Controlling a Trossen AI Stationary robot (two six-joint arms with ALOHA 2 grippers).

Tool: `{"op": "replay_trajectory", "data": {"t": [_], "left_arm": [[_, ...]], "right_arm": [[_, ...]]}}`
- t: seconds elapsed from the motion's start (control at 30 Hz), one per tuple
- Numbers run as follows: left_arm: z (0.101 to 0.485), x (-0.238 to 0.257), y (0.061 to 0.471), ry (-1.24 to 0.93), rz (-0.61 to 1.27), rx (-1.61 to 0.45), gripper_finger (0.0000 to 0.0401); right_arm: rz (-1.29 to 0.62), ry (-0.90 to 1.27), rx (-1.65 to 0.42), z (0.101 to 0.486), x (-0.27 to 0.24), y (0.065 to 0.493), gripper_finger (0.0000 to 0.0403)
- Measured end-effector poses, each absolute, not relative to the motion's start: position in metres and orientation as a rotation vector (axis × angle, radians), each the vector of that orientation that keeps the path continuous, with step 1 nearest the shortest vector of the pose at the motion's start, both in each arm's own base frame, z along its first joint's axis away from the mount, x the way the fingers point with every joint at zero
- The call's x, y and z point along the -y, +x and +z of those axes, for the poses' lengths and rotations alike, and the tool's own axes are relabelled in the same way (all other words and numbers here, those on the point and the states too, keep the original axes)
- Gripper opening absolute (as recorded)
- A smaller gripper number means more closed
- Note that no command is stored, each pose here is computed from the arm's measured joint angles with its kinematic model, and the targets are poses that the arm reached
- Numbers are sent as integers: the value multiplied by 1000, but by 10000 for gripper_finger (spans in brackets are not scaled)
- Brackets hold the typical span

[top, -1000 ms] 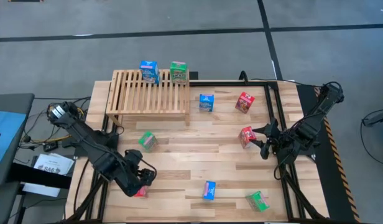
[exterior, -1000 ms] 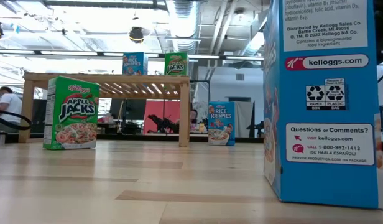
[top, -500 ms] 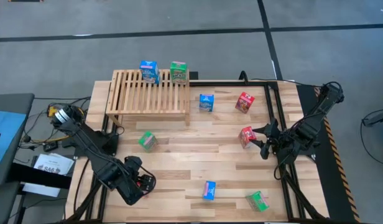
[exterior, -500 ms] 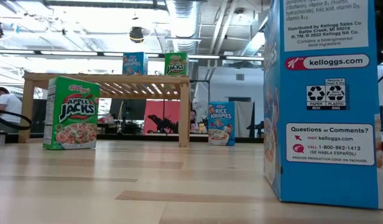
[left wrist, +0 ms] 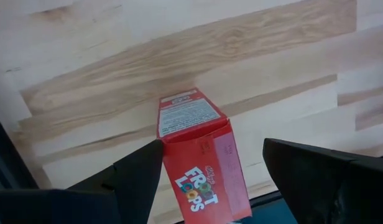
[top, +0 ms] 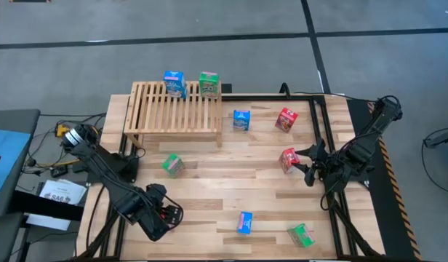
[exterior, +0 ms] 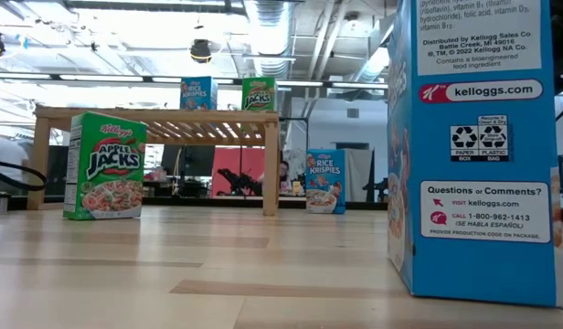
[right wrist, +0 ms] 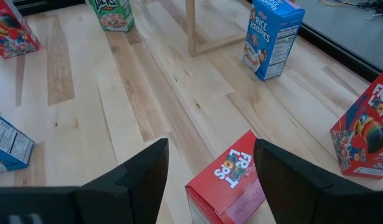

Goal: Stack cereal on shelf
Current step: Put the bottom red cereal box on the shelf

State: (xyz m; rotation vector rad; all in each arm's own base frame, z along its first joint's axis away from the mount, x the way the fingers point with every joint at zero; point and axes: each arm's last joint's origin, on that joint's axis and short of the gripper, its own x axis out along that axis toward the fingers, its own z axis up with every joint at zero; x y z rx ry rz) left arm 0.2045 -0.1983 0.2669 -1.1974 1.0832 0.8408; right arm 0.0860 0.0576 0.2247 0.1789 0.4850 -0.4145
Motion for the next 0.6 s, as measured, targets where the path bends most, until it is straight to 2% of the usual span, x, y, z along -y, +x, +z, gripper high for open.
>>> {"op": "replay_trajectory", "data": {"t": [0.3,0.6], "left_arm": [[279,197,202,-1196,854,-1111,271],[264,205,210,-1153,865,-1118,271]], "right_arm": [[-415,179,-485,225,-58,86,261],[-415,180,-485,225,-58,86,261]]}}
